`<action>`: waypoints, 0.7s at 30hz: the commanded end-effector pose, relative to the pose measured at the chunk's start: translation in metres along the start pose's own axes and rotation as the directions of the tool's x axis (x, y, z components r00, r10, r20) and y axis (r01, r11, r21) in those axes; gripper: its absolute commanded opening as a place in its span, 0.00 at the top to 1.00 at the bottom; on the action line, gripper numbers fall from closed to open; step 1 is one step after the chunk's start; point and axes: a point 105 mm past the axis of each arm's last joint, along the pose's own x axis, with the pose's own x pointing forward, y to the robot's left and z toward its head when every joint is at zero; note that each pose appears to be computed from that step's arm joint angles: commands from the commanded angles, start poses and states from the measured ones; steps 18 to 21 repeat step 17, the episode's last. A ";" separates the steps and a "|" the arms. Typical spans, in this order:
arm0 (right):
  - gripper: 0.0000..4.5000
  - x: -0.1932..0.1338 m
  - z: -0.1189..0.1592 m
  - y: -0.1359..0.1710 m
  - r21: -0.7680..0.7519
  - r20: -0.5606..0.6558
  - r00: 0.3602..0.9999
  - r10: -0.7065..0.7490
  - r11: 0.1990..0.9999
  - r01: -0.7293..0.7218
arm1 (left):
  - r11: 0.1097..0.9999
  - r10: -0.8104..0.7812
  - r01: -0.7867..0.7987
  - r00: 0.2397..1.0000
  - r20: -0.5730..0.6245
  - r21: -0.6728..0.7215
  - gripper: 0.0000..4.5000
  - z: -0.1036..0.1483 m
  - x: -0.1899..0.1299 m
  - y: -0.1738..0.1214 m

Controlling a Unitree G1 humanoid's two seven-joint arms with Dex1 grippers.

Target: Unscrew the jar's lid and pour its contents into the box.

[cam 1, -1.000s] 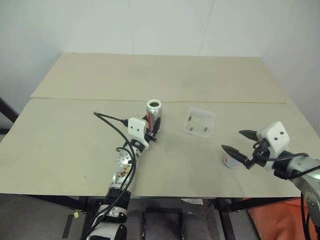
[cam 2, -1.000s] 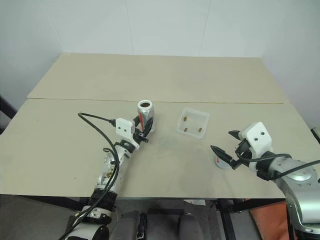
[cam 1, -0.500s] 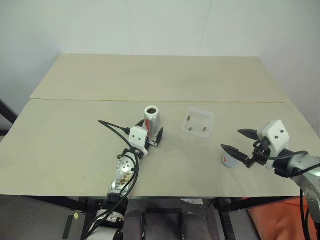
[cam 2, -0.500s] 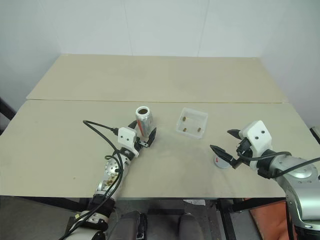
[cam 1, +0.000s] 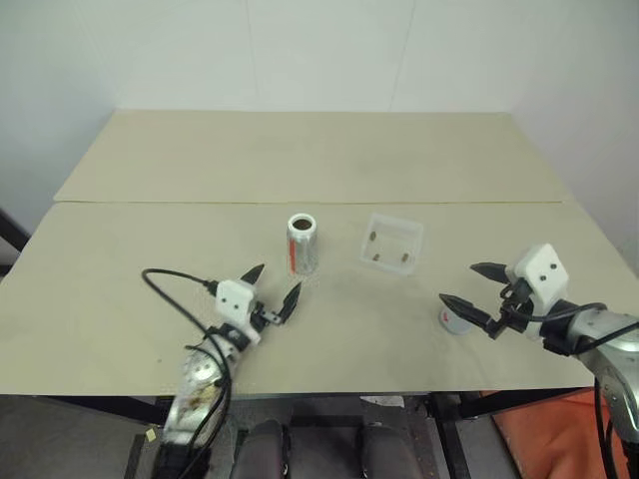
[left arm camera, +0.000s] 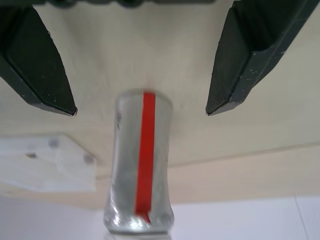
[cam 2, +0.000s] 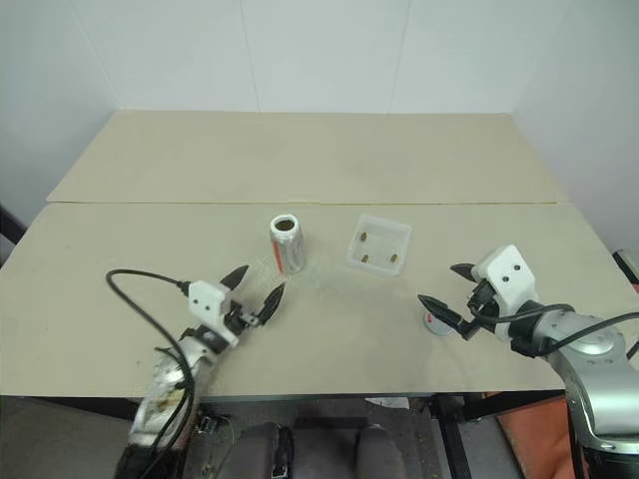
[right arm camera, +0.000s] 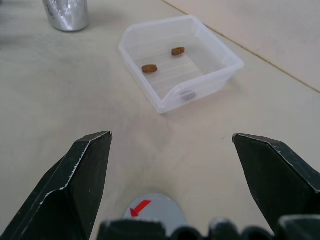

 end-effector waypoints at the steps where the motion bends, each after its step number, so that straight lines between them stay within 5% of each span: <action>1: 0.00 -0.009 0.015 0.002 -0.076 0.045 0.996 0.079 0.994 -0.075 | 0.994 -0.109 0.106 0.991 0.072 0.036 0.01 0.037 -0.008 -0.004; 7: 0.00 -0.029 0.017 0.011 -0.185 0.007 0.980 0.198 0.964 -0.193 | 0.912 -0.349 0.355 0.935 -0.066 0.206 0.01 0.062 -0.032 0.007; 11: 0.00 -0.036 0.006 0.013 -0.174 -0.040 0.979 0.201 0.963 -0.205 | 0.918 -0.397 0.397 0.918 0.002 0.026 0.01 0.082 -0.037 0.018; 21: 0.00 -0.036 0.006 0.027 -0.157 -0.070 0.958 0.278 0.945 -0.286 | 0.841 -0.536 0.535 0.844 0.001 -0.080 0.01 0.079 -0.047 0.005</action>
